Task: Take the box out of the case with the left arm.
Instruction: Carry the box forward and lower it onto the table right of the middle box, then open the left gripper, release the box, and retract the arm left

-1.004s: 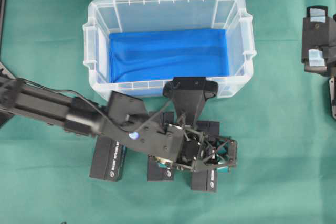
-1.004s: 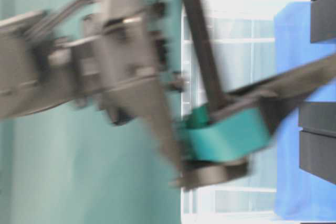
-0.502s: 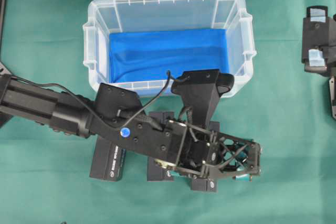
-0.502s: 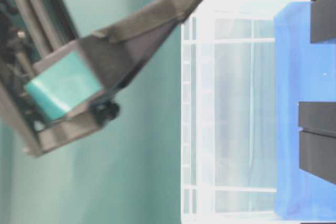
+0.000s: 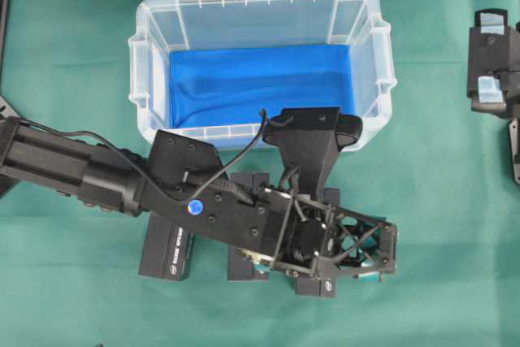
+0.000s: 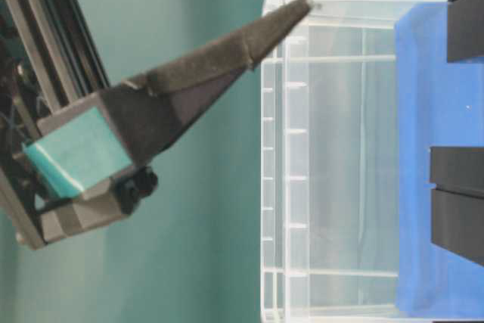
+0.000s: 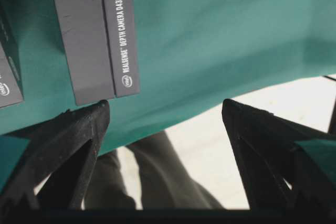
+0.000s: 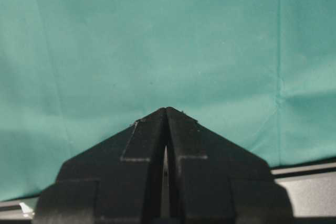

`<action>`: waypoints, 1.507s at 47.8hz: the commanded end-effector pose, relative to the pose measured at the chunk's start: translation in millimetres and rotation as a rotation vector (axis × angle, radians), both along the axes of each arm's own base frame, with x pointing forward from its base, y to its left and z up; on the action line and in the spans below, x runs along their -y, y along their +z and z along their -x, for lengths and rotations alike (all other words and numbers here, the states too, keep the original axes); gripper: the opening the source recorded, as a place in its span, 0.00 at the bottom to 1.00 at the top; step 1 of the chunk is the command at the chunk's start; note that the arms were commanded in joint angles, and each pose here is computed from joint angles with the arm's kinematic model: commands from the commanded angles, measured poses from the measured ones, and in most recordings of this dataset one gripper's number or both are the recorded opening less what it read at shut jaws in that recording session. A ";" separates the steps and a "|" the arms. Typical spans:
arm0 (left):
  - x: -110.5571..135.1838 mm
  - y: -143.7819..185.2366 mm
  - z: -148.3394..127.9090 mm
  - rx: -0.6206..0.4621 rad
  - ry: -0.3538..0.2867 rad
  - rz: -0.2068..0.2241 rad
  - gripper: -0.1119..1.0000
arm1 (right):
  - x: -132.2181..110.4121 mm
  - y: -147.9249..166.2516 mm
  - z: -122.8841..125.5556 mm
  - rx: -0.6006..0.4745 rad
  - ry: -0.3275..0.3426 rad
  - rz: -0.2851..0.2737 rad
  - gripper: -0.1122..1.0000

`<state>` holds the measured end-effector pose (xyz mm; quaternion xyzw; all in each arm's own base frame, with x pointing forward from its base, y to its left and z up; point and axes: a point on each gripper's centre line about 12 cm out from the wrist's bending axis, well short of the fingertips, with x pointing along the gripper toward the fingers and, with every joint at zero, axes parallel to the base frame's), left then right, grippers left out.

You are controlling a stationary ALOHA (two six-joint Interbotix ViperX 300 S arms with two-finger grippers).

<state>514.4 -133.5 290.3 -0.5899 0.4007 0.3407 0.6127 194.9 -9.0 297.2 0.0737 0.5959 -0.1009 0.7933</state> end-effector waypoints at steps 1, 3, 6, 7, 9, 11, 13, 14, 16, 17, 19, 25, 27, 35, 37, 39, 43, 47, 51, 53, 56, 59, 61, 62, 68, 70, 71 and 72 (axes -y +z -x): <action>4.4 27.9 11.7 0.049 -0.017 0.014 0.93 | -0.1 4.6 -0.7 0.019 0.000 0.001 0.10; 6.6 29.0 15.5 0.046 -0.024 0.012 0.93 | -0.1 4.3 -0.9 0.017 0.000 0.001 0.10; 8.7 31.8 22.3 0.038 -0.030 0.011 0.93 | -0.3 4.7 -0.9 0.017 0.002 0.000 0.10; 9.4 33.0 25.3 0.035 -0.033 0.010 0.93 | -0.3 4.3 -0.9 0.017 0.000 0.000 0.10; 11.5 34.2 31.5 0.026 -0.038 0.009 0.93 | -0.3 4.8 -1.1 0.018 0.002 0.000 0.10; 14.0 35.3 38.7 0.014 -0.044 0.007 0.93 | -0.3 4.2 -0.7 0.015 0.002 0.000 0.10; 17.1 36.8 48.6 -0.001 -0.050 0.005 0.93 | -0.1 4.2 -0.7 0.015 0.000 0.001 0.10; 18.1 36.8 52.3 -0.008 -0.052 0.004 0.93 | -0.1 4.5 -0.5 0.017 0.002 0.002 0.10; 19.9 36.5 60.8 -0.025 -0.058 0.000 0.93 | -0.3 5.0 -0.6 0.019 0.000 0.000 0.10; 22.1 36.1 65.4 -0.032 -0.064 -0.001 0.93 | -0.3 4.8 -1.1 0.018 0.002 0.000 0.10; 22.5 36.8 74.0 -0.044 -0.065 -0.004 0.93 | -0.3 4.3 -0.9 0.017 0.000 0.000 0.10; 20.8 35.9 103.2 -0.077 -0.055 -0.004 0.93 | -0.7 4.8 -1.1 0.019 0.000 -0.003 0.10; 19.8 36.0 112.7 -0.085 -0.051 -0.002 0.93 | -0.7 4.7 -0.9 0.017 0.000 -0.003 0.10; 14.4 35.0 152.6 -0.111 -0.033 0.003 0.93 | -0.7 5.1 -0.8 0.020 0.000 -0.003 0.10; 13.6 35.3 161.7 -0.115 -0.032 0.005 0.93 | -0.7 5.1 -0.8 0.020 0.000 -0.003 0.10; 13.7 33.6 171.4 -0.124 -0.036 0.004 0.93 | -0.7 5.0 -0.6 0.019 0.000 -0.003 0.10; 14.0 31.4 190.5 -0.133 -0.050 0.002 0.93 | -0.7 4.7 -0.9 0.017 0.000 -0.003 0.10; 14.3 29.3 207.8 -0.142 -0.066 0.000 0.93 | -0.6 4.6 -0.6 0.014 -0.001 -0.004 0.10; 15.1 27.6 222.7 -0.145 -0.083 -0.001 0.93 | -0.8 4.6 -0.6 0.014 -0.001 -0.005 0.10; 15.1 26.2 232.1 -0.148 -0.090 -0.001 0.93 | -0.8 4.6 -0.6 0.014 -0.001 -0.005 0.10; 14.8 23.6 242.3 -0.155 -0.095 0.000 0.93 | -0.8 4.9 -0.3 0.016 -0.001 -0.005 0.10; 15.0 20.8 251.6 -0.161 -0.094 0.004 0.93 | -0.8 4.9 -0.3 0.016 -0.001 -0.005 0.10; 14.2 19.3 256.9 -0.164 -0.090 0.005 0.93 | -1.0 4.6 -0.6 0.014 -0.001 -0.007 0.10; 14.3 18.5 259.3 -0.166 -0.088 0.007 0.93 | -1.0 4.6 -0.6 0.014 -0.001 -0.007 0.10; 11.4 15.9 267.4 -0.167 -0.074 0.014 0.93 | -1.7 4.5 -0.4 0.013 -0.001 -0.013 0.10; 11.0 16.3 268.0 -0.166 -0.075 0.015 0.93 | -1.9 4.5 -0.4 0.013 -0.001 -0.015 0.10; 10.5 15.8 267.9 -0.167 -0.073 0.014 0.93 | -1.9 4.5 -0.6 0.014 -0.001 -0.015 0.10; 10.4 15.3 268.1 -0.169 -0.073 0.013 0.93 | -1.9 4.5 -0.4 0.013 -0.003 -0.015 0.10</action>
